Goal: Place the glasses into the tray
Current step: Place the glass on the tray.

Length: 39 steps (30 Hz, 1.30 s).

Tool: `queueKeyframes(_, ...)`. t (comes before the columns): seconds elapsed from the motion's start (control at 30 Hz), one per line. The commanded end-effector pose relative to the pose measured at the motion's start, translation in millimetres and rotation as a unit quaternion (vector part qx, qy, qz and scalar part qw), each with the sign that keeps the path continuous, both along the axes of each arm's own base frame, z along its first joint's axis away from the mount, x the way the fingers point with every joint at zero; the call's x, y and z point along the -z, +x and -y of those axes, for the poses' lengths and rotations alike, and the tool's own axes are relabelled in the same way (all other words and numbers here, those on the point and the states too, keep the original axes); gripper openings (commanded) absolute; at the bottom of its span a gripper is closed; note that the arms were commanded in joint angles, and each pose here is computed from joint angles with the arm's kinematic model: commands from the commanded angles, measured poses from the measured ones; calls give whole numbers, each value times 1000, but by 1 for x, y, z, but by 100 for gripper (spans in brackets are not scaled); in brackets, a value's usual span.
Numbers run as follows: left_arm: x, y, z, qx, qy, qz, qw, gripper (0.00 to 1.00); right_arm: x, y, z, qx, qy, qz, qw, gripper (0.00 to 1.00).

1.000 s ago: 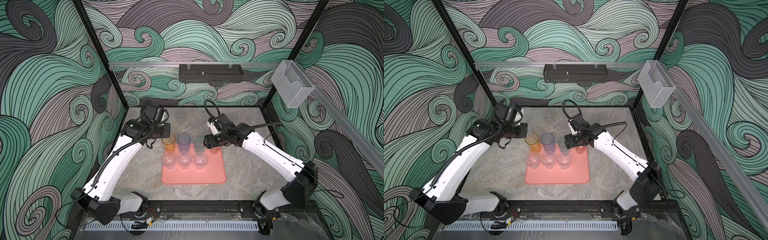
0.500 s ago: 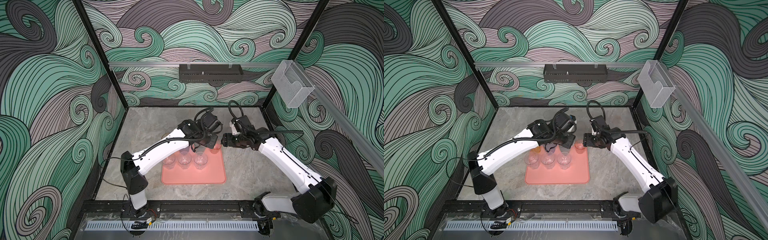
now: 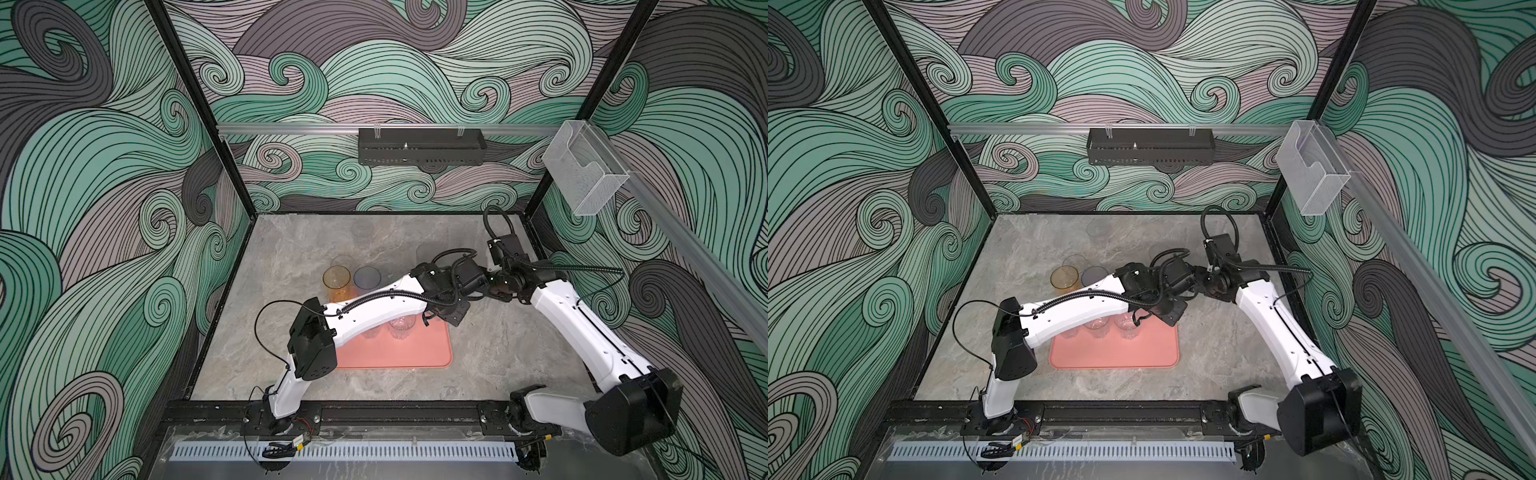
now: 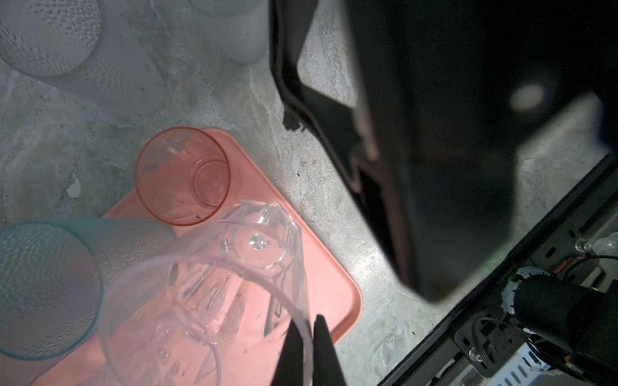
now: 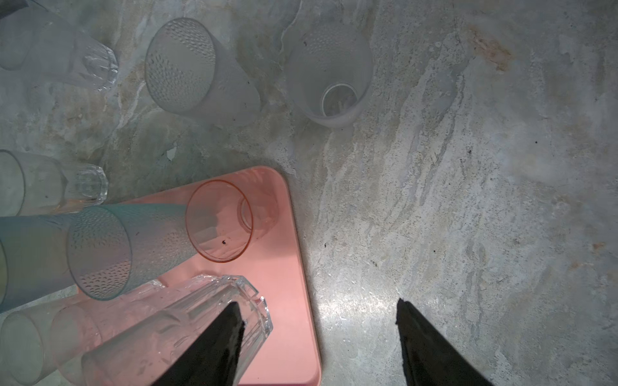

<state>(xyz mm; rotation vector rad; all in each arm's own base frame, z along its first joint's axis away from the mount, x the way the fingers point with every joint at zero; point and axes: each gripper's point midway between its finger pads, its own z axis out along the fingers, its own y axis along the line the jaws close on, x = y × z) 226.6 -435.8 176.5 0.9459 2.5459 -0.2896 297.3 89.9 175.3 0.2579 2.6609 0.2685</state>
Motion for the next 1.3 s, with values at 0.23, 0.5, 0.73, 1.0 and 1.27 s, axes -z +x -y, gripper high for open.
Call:
queueKeyframes(0.23,37,-16,-3,12,57,-19,998,0,-6,5,-12,-17,25,18,999,73)
queueKeyframes(0.5,16,-3,-24,-19,56,18,998,0,-27,16,28,42,29,40,998,73)
queueKeyframes(0.73,33,-16,-18,-5,43,-17,999,0,-28,16,43,70,39,42,996,73)
queueKeyframes(1.0,50,-14,-8,7,53,-22,998,0,-23,14,37,65,54,38,996,73)
queueKeyframes(1.27,77,-14,-4,19,79,-37,996,2,-18,16,30,55,67,28,996,73)
